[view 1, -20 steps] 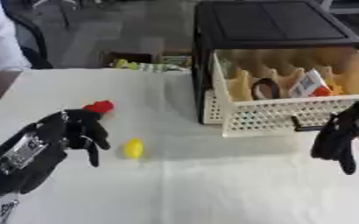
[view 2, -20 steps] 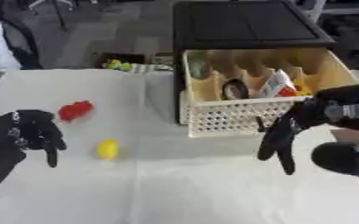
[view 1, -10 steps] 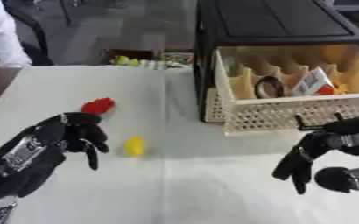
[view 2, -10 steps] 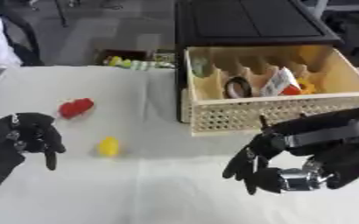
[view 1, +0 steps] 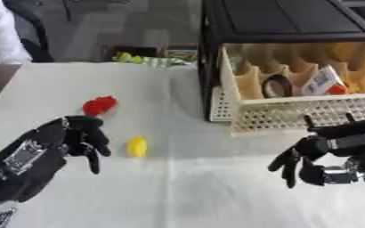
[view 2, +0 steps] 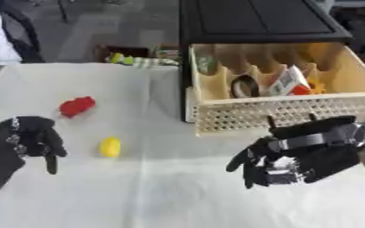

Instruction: Pick up objects from table and place into drawer.

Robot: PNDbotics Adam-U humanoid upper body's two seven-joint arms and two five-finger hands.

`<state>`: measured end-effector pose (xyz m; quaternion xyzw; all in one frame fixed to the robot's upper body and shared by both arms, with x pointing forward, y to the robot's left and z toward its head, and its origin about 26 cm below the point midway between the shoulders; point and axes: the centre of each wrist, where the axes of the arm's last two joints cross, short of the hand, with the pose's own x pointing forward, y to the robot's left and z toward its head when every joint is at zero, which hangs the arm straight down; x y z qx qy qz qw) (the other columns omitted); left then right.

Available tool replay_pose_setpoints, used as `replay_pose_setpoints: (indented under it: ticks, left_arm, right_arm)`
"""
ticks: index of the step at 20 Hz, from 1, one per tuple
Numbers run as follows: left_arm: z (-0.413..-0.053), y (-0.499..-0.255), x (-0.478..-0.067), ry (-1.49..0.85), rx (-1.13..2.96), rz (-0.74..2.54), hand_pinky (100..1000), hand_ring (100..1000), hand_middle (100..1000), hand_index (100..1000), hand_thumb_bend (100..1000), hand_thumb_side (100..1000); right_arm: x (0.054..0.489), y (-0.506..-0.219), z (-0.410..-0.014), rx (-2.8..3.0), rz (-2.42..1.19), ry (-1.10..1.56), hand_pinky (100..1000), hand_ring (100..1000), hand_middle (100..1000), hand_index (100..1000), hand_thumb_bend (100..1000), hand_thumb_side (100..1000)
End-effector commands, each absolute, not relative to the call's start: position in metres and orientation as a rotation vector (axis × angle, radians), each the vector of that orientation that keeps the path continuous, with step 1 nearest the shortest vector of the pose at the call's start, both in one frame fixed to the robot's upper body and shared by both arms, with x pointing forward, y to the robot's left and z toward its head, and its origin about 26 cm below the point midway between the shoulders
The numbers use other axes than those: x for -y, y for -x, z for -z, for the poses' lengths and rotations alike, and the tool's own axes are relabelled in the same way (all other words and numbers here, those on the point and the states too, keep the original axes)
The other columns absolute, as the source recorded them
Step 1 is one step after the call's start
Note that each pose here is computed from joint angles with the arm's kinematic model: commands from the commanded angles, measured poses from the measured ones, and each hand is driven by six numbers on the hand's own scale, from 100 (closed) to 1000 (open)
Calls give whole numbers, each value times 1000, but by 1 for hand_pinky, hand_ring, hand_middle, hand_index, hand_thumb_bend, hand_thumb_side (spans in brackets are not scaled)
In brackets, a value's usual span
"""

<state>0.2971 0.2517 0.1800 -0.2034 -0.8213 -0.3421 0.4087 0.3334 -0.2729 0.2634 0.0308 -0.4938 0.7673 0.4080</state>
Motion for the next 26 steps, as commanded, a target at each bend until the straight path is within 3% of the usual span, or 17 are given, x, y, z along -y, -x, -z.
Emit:
replay_pose_setpoints:
  ticks: [1, 7, 26]
  left_arm:
    - [-186, -296, -250, 500, 2086, 878, 448, 628, 628, 832, 100, 911]
    - [-186, -296, -250, 489, 2082, 879, 449, 629, 628, 831, 100, 921]
    - [-185, -296, -246, 487, 2070, 885, 451, 631, 632, 831, 100, 939]
  right_arm:
    - [286, -339, -269, 1225, -1919, 20, 640, 825, 695, 948, 100, 1000]
    - [297, -348, -266, 1210, -1900, 73, 631, 816, 733, 938, 100, 1000]
    - [296, -371, -282, 1291, -1879, 114, 618, 800, 703, 902, 100, 1000]
